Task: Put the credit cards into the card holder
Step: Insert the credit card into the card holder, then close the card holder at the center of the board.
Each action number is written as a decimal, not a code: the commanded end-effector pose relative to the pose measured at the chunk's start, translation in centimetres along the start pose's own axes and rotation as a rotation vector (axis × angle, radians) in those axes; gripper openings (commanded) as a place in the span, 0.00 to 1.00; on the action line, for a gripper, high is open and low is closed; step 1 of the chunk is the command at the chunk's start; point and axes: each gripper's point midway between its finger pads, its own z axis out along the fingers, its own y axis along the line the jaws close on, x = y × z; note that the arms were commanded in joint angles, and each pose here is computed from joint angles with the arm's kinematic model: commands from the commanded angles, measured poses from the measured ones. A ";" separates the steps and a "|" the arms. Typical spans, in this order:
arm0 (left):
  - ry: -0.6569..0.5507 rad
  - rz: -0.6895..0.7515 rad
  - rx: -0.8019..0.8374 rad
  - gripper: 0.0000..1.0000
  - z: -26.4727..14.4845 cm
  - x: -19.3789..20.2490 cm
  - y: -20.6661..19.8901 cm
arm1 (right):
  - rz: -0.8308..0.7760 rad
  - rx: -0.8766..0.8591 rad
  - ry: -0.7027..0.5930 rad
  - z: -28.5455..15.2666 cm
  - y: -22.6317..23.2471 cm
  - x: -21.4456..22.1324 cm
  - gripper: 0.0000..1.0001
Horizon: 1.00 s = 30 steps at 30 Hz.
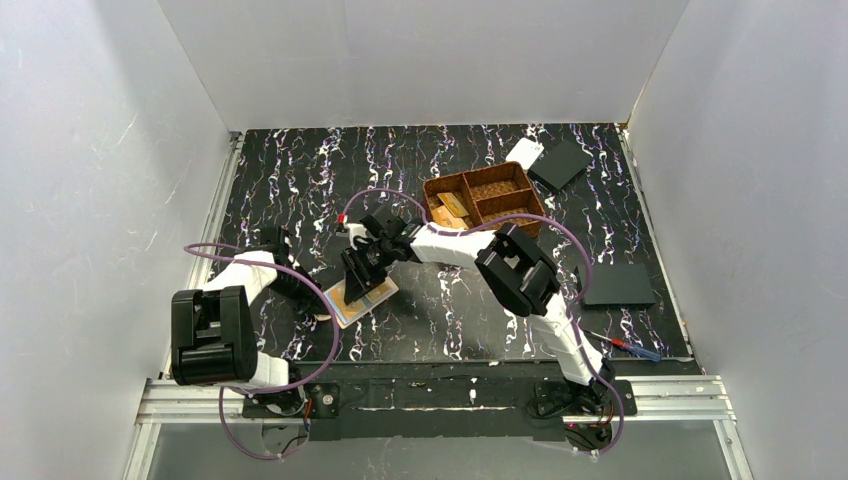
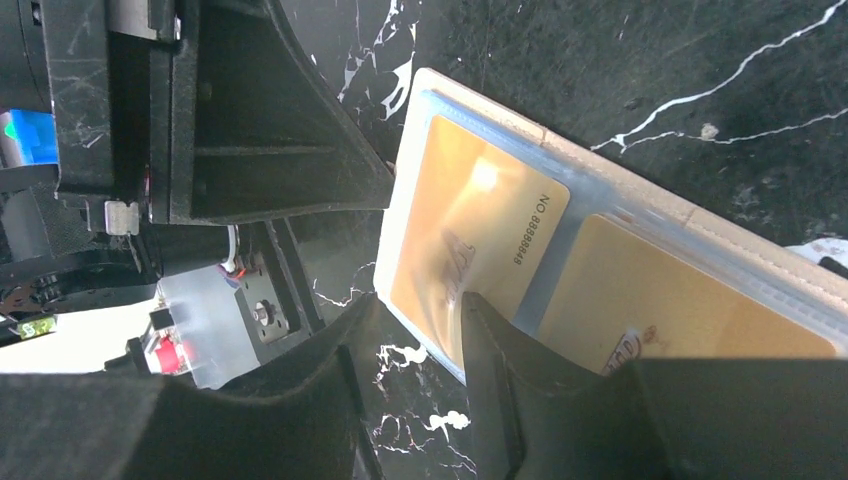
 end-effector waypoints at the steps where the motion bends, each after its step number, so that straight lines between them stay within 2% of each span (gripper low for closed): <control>1: 0.003 0.012 0.031 0.00 -0.3 0.4 -0.6 | -0.070 0.002 -0.029 -1.5 1.9 -1.9 0.45; 5: -0.030 0.047 0.082 0.02 -3.0 0.0 -2.3 | -0.133 0.106 -0.025 -4.6 1.3 -1.7 0.47; 8: -0.078 0.081 0.094 0.14 -5.1 -0.4 -2.9 | -0.198 0.154 -0.036 -6.4 0.9 -1.3 0.49; 13: -0.146 0.100 0.094 0.36 -8.3 -0.3 -3.2 | -0.239 0.190 -0.125 -8.5 0.5 -1.7 0.52; 16: -0.169 0.032 0.038 0.46 -8.7 0.3 -1.8 | -0.178 0.242 -0.175 -9.4 -0.8 -2.2 0.58; 18: -0.142 -0.019 -0.004 0.50 -8.4 1.1 -0.8 | -0.113 0.261 -0.191 -9.8 -1.9 -2.5 0.59; 21: -0.097 -0.073 -0.045 0.53 -7.6 2.2 0.2 | -0.049 0.297 -0.253 -10.6 -2.7 -3.6 0.66; 24: -0.075 -0.095 -0.053 0.54 -6.7 2.3 0.5 | -0.024 0.323 -0.291 -10.9 -3.4 -4.3 0.67; 30: -0.030 -0.098 -0.087 0.51 -5.2 2.0 0.7 | 0.001 0.325 -0.232 -9.9 -4.4 -3.6 0.67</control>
